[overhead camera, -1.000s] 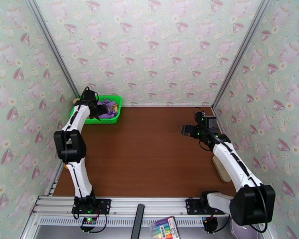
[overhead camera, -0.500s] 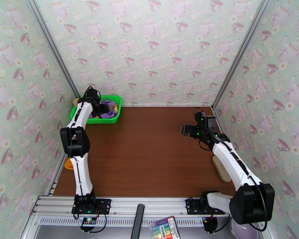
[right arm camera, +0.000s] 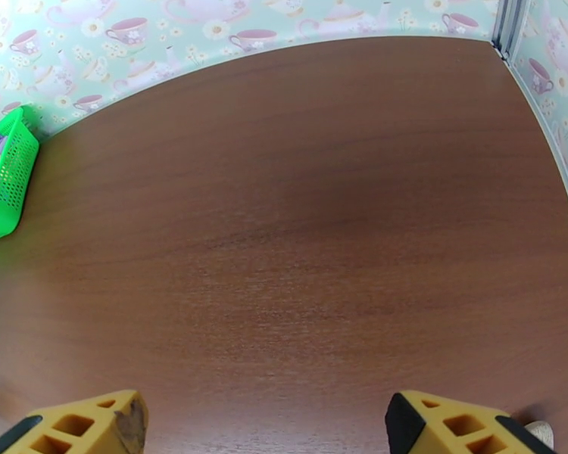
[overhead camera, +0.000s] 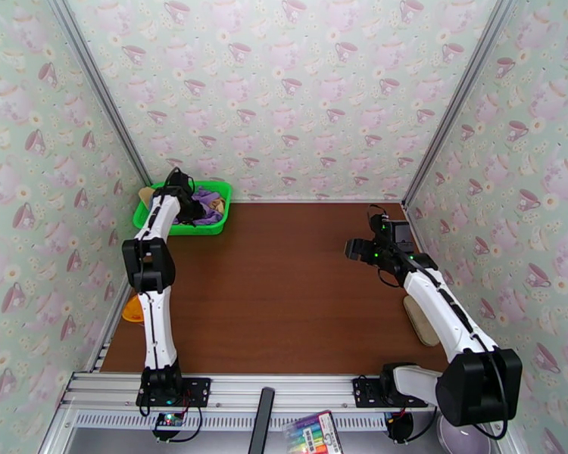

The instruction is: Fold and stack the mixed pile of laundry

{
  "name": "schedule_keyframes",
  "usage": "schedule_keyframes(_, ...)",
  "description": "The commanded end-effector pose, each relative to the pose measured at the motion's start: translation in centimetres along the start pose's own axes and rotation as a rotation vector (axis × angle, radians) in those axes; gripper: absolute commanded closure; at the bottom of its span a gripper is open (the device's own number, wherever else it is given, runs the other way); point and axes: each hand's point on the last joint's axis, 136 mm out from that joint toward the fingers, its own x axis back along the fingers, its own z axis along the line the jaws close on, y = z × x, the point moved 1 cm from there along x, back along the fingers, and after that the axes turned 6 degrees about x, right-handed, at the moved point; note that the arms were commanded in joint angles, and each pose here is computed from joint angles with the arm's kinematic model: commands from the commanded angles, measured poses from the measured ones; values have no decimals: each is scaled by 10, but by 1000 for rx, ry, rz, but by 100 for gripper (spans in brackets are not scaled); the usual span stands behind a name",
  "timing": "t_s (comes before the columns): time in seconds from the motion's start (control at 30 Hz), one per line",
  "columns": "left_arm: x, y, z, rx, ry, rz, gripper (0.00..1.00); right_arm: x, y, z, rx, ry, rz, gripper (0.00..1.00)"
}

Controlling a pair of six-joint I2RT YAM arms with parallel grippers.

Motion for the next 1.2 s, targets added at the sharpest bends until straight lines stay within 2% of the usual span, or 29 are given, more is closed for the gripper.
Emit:
schedule_keyframes(0.0, 51, 30, -21, -23, -50, -126, 93, 11, 14, 8, 1, 20, -33, 13)
schedule_keyframes(0.07, 74, 38, -30, -39, -72, -168, 97, 11, 15, 9, -1, 28, -36, 13)
schedule_keyframes(0.13, 101, 46, -40, -57, -96, -214, 97, 12, 15, 11, -2, 34, -36, 13)
schedule_keyframes(0.3, 149, 58, -51, -87, -122, -301, 90, 12, 15, 14, -8, 45, -39, 13)
schedule_keyframes(0.37, 157, 59, -51, -95, -118, -312, 91, 13, 16, 16, -11, 51, -41, 13)
schedule_keyframes(0.43, 158, 60, -49, -103, -105, -315, 99, 14, 15, 17, -13, 58, -44, 13)
schedule_keyframes(0.6, 156, 58, -49, -106, -106, -302, 100, 17, 15, 17, -13, 56, -48, 13)
schedule_keyframes(0.7, 172, 59, -57, -102, -142, -324, 100, 20, 15, 17, -10, 51, -51, 13)
schedule_keyframes(0.97, 301, 57, -101, -132, -346, -496, 100, 27, 21, 30, 1, 126, -87, 13)
schedule_keyframes(1.17, 371, 24, -121, -153, -481, -529, 100, 55, 27, 89, 115, 417, -165, 12)
